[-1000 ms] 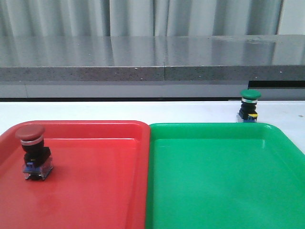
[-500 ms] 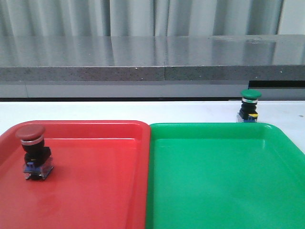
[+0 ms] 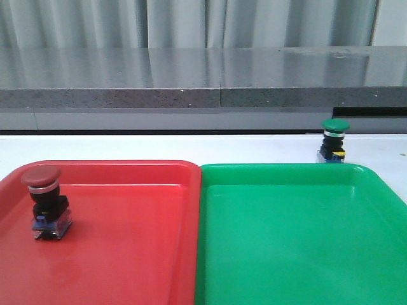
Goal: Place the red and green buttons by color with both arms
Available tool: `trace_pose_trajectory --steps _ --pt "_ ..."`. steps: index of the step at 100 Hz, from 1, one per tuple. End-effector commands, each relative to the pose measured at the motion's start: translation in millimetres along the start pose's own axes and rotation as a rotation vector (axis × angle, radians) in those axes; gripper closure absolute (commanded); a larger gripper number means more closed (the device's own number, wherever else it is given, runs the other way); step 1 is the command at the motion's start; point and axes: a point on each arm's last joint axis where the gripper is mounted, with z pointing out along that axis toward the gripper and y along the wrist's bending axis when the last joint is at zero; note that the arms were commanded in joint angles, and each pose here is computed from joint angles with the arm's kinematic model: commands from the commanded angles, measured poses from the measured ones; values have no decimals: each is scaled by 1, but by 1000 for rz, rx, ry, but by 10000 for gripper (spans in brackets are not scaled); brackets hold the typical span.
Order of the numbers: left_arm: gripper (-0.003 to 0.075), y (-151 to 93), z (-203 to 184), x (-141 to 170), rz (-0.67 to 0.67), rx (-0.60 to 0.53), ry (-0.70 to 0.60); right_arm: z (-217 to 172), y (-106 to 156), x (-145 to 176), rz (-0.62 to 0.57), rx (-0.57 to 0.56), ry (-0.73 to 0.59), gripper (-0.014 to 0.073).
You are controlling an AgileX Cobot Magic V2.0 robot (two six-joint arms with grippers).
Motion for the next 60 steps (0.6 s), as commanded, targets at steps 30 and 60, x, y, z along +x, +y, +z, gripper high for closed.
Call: trace_pose_trajectory --steps 30,60 --pt "741 0 -3 -5 -10 2 -104 11 2 -54 -15 43 222 658" --pt "741 0 -3 -5 -10 2 -104 43 5 -96 -21 56 318 658"
